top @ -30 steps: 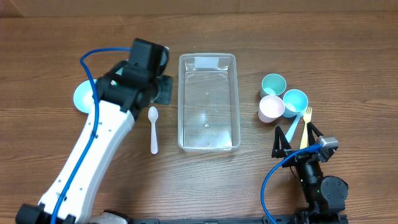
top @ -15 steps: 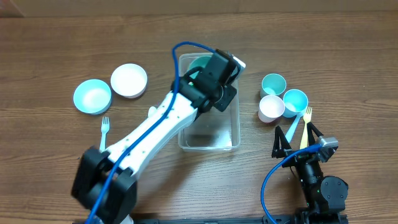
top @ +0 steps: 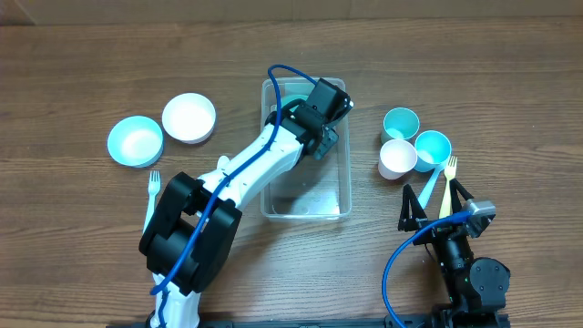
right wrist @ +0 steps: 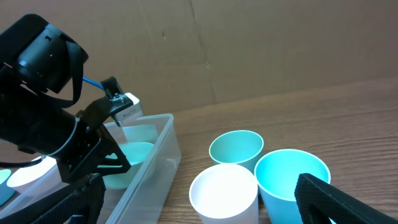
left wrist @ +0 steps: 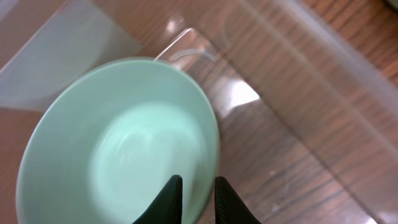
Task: Pack container
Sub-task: 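Carry the teal bowl with the left gripper into the container, then release the teal bowl and withdraw the left gripper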
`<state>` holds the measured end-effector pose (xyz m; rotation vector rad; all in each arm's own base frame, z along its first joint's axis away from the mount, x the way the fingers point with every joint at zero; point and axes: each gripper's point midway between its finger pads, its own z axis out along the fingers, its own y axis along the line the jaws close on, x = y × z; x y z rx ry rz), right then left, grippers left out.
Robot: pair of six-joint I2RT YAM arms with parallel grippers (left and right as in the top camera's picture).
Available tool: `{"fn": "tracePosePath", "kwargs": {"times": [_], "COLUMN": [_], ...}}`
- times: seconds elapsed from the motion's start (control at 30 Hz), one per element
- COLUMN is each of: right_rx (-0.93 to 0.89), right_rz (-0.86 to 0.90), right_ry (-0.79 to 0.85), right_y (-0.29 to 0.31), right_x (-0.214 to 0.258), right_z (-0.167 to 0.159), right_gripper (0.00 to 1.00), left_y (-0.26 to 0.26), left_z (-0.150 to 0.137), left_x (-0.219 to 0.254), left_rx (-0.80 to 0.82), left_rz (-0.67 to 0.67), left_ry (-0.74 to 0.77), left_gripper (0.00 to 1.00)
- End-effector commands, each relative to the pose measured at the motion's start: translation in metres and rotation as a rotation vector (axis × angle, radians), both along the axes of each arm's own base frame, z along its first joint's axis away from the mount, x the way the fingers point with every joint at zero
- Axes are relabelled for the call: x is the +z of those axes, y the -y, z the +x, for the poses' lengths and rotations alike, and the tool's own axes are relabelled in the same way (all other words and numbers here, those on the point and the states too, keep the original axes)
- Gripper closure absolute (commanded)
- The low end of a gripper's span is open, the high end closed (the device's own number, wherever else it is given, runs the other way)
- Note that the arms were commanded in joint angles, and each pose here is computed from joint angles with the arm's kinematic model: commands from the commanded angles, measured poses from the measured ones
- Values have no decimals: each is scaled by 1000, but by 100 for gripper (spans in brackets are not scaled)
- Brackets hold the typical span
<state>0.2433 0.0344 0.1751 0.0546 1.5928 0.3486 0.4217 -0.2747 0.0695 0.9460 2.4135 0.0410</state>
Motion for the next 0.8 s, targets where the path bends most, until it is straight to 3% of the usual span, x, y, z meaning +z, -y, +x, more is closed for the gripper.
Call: {"fn": "tracePosePath", "kwargs": {"times": [0.0,0.13,0.2,0.3,0.4,0.47,0.57,0.6,0.77], "right_rx": [-4,-4,-4,-4,-4,-4,-4,-4,-4], "right_rz": [-3,-3,-3,-3,-3,-3,-3,-3,-3], "right_ry": [3,3,3,3,3,3,3,3,3], "right_y": [0,0,0,0,0,0,0,0,0], "right_x": [-2,-2,-2,-2,-2,-2,-2,-2,-2], "right_z": [0,0,0,0,0,0,0,0,0], "right_gripper": [0,0,0,0,0,0,0,0,0], "left_y": [-8,-10,-9,-34,-71,-119,-179,-196,-217], "left_z": [16,24,25,32,19,-3,-25,-27,-17], "left_x": [3,16,36,97,151,164,153,139,80], "left_rx": [16,33,44,242,359,516,660,701,642], "left_rz": [4,9,2,-2,-33,-27,9,-33,-44], "left_ry": [33,59,58,119,137,77,-67,-150,-249], "left_gripper": [82,57,55,38,38,37,32,31,35]}}
